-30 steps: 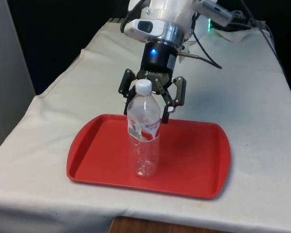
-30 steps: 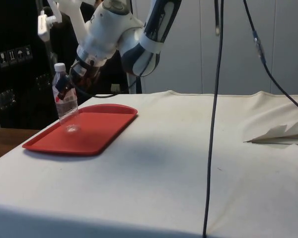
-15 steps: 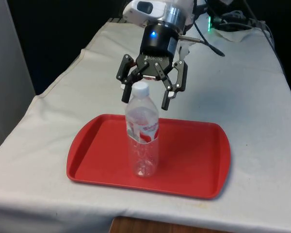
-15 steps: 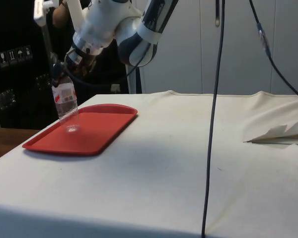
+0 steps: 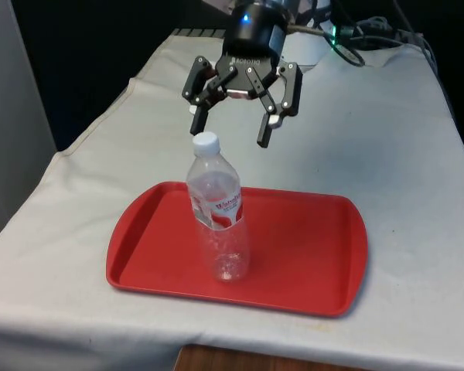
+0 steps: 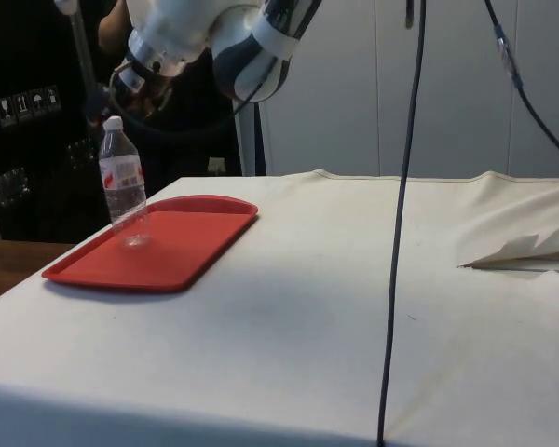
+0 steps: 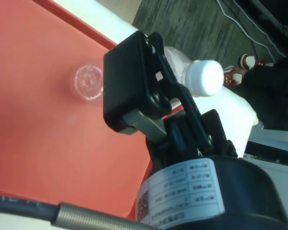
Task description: Place the bottle upright on the tray.
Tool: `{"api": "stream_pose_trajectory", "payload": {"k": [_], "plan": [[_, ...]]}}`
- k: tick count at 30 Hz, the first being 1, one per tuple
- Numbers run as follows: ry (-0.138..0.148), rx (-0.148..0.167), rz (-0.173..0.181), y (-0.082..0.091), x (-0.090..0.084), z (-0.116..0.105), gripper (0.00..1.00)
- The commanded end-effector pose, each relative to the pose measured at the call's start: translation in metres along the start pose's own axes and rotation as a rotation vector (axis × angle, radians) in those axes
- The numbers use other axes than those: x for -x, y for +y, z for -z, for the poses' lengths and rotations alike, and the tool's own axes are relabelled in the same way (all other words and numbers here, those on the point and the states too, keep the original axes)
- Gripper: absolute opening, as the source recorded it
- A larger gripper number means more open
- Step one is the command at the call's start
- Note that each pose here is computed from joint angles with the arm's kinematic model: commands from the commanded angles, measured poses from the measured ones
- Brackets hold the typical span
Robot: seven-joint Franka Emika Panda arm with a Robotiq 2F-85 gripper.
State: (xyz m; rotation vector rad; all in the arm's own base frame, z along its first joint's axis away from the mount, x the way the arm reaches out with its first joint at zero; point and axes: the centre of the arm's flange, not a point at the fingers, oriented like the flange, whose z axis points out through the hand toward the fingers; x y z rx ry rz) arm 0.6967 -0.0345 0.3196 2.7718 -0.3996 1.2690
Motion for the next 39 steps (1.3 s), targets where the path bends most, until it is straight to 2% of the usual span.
{"api": "stream_pose_trajectory", "payload": {"k": [1, 5, 6, 12, 15, 23, 24, 26, 31, 32, 36, 39], "plan": [[0.007, 0.003, -0.007, 0.000, -0.005, 0.004, 1.00], [0.024, 0.001, -0.012, -0.002, -0.016, 0.013, 1.00], [0.021, -0.002, -0.005, -0.002, -0.014, 0.011, 1.00], [0.048, 0.002, -0.019, -0.004, -0.032, 0.026, 1.00], [0.050, -0.001, -0.012, -0.004, -0.033, 0.027, 1.00], [0.084, 0.003, -0.026, -0.007, -0.056, 0.047, 1.00], [0.080, -0.001, -0.018, -0.006, -0.052, 0.044, 1.00], [0.094, 0.002, -0.028, -0.007, -0.062, 0.052, 1.00], [0.110, 0.001, -0.031, -0.009, -0.071, 0.060, 1.00], [0.106, -0.001, -0.023, -0.009, -0.068, 0.058, 1.00], [0.126, 0.001, -0.033, -0.010, -0.080, 0.068, 1.00], [0.124, -0.001, -0.027, -0.011, -0.080, 0.068, 1.00]]}}
